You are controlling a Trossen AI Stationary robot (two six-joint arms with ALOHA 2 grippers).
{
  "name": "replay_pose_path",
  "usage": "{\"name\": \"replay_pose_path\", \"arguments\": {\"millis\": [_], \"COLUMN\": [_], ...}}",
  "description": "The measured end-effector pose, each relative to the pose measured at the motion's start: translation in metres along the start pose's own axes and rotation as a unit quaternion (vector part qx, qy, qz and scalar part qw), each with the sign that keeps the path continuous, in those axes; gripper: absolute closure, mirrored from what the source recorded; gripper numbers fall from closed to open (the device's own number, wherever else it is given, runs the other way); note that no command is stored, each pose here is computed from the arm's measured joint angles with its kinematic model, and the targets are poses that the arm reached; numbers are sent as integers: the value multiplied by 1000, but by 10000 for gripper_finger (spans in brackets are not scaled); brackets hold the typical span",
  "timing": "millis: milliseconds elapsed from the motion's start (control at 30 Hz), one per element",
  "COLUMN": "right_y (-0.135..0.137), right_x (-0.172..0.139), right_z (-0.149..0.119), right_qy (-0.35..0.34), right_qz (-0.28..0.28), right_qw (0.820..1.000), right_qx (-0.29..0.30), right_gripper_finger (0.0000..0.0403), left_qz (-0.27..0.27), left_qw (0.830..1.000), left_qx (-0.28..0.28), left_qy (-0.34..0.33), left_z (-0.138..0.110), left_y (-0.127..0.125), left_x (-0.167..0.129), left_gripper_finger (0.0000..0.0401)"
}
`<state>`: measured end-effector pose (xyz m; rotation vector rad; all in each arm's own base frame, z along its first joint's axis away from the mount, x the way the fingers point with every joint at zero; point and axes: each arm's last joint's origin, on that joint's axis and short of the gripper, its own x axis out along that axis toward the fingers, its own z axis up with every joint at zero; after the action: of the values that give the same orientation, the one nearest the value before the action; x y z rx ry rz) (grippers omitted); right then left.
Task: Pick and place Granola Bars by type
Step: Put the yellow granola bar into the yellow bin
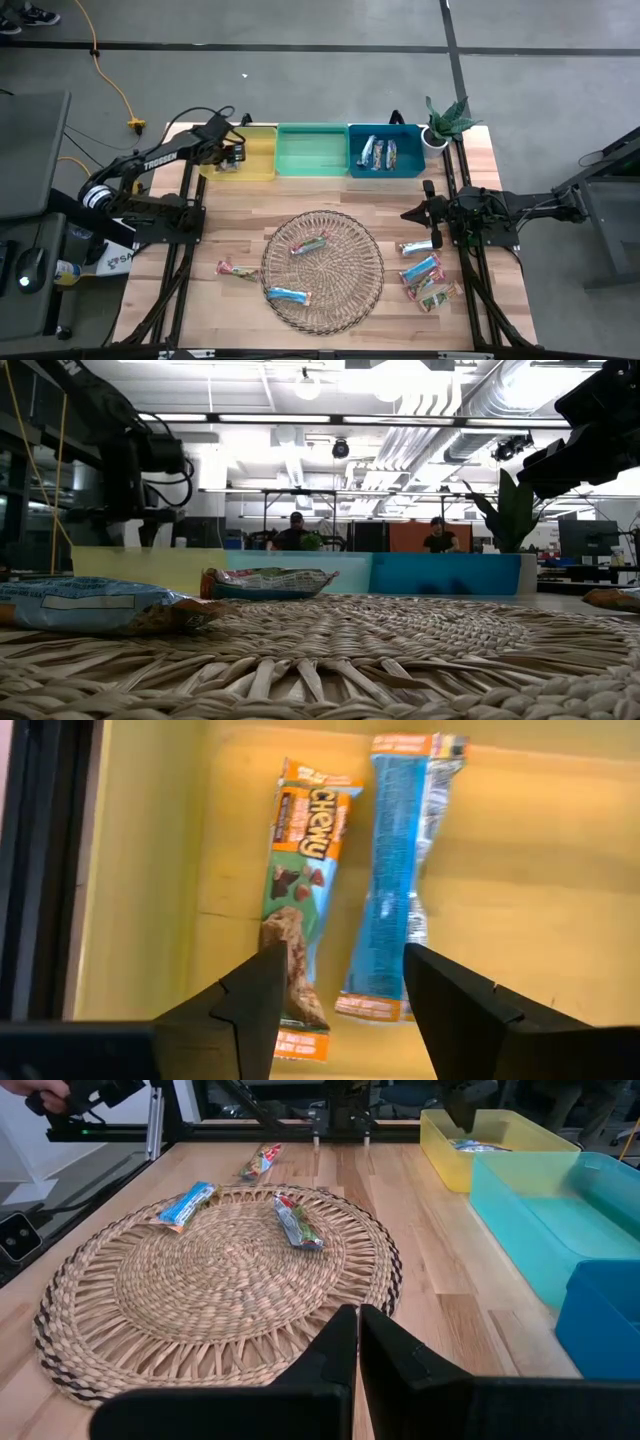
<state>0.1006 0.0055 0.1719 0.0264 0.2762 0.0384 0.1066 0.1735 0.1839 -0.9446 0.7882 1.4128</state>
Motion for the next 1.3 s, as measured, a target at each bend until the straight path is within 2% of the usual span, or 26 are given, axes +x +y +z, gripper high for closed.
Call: {"name": "replay_pose_path", "arguments": {"millis": [167, 300, 400, 467, 567, 633, 800, 900, 1000, 1100, 1167, 1300], "right_y": [0, 0, 0, 0, 0, 0, 0, 0, 0, 0, 0, 0], "right_x": [0, 0, 0, 0, 0, 0, 0, 0, 0, 0, 0, 0], "right_z": [0, 0, 0, 0, 0, 0, 0, 0, 0, 0, 0, 0], "right_qy": [0, 0, 0, 0, 0, 0, 0, 0, 0, 0, 0, 0], "right_qz": [0, 0, 0, 0, 0, 0, 0, 0, 0, 0, 0, 0], "right_qw": [1000, 1000, 1000, 1000, 1000, 1000, 1000, 1000, 1000, 1000, 1000, 1000], "right_qx": [0, 0, 0, 0, 0, 0, 0, 0, 0, 0, 0, 0], "right_gripper_finger": [402, 402, 402, 402, 402, 402, 402, 402, 402, 402, 402, 402], "left_qz": [-34, -81, -143, -218, -340, -420, -600, -654, -686, -705, -717, -734], "left_qw": [999, 996, 989, 974, 937, 902, 778, 726, 685, 655, 637, 615], "left_qx": [6, 19, 35, 53, 71, 89, 166, 188, 213, 231, 241, 247], "left_qy": [-7, -13, -23, -34, -47, -53, -83, -97, -126, -146, -149, -149], "left_z": [1, 0, 0, 2, 7, 10, 15, 13, 8, -3, -11, -24], "left_y": [0, 2, 2, -1, -7, -10, -14, -10, -2, 4, 7, 6], "left_x": [-9, -22, -35, -46, -66, -80, -116, -136, -157, -175, -184, -195], "left_gripper_finger": [203, 203, 203, 203, 203, 203, 203, 203, 203, 203, 203, 203]}}
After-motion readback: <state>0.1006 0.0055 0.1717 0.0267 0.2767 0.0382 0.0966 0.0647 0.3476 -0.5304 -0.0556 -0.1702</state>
